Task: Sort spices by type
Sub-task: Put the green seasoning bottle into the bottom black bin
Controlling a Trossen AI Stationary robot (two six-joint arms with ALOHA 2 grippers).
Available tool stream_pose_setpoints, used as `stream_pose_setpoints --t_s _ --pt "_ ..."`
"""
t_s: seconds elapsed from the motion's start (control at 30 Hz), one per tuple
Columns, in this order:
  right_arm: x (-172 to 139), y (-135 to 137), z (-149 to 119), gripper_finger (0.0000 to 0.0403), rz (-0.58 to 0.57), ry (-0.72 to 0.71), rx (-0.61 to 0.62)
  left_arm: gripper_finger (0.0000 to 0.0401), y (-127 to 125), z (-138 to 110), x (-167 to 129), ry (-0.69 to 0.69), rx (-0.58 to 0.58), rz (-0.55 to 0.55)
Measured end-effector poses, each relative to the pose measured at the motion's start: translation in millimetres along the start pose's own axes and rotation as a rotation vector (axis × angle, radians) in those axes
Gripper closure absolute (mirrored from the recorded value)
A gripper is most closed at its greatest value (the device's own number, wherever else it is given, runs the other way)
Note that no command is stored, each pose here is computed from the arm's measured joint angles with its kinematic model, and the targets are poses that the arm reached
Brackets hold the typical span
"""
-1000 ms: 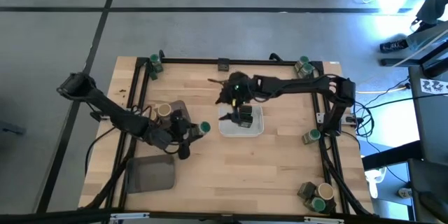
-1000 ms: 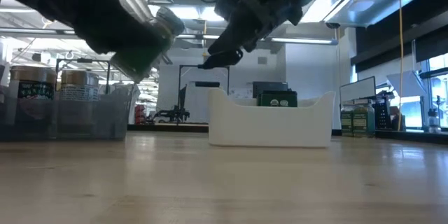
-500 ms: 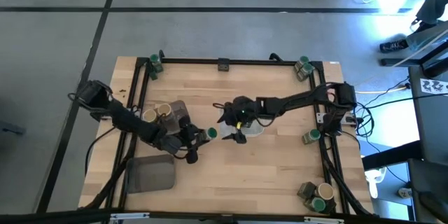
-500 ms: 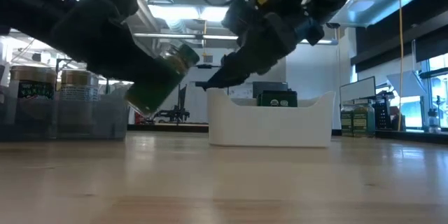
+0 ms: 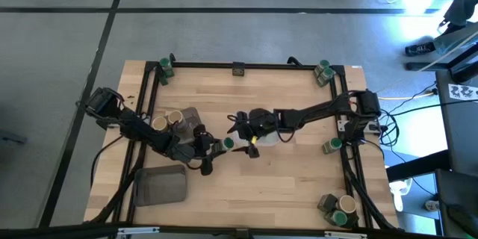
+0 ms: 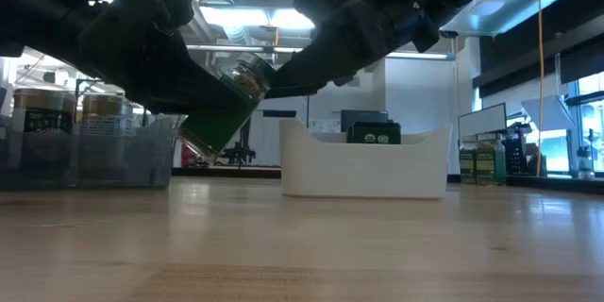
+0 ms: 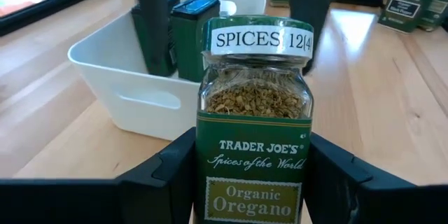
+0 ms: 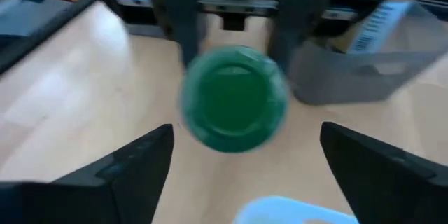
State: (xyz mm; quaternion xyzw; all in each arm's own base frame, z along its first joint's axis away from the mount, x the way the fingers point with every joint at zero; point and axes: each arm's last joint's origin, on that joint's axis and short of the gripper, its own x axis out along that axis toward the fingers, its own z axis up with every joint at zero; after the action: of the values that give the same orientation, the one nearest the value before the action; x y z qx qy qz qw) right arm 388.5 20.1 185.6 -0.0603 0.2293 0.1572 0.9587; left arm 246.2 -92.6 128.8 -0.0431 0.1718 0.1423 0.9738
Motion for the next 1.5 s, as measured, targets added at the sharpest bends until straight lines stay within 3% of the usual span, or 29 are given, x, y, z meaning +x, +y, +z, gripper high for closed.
stream_pose_setpoints --t_s 0.63,0.93,1.1,1.5 --pt "13 -4 1 0.0191 -0.011 -0.094 -0.006 0.0206 3 2 2 -0.005 0.011 0.016" --pt "14 -4 -2 0.0191 -0.014 -0.063 0.000 0.0128 3 1 2 -0.001 0.011 0.017" --pt "15 -2 8 0.0178 0.024 -0.025 0.005 0.0122 -2 6 -11 0.021 0.003 -0.019" --pt "37 -10 36 0.0179 -0.032 0.195 0.051 0.0119 11 16 -51 0.167 -0.077 -0.001"
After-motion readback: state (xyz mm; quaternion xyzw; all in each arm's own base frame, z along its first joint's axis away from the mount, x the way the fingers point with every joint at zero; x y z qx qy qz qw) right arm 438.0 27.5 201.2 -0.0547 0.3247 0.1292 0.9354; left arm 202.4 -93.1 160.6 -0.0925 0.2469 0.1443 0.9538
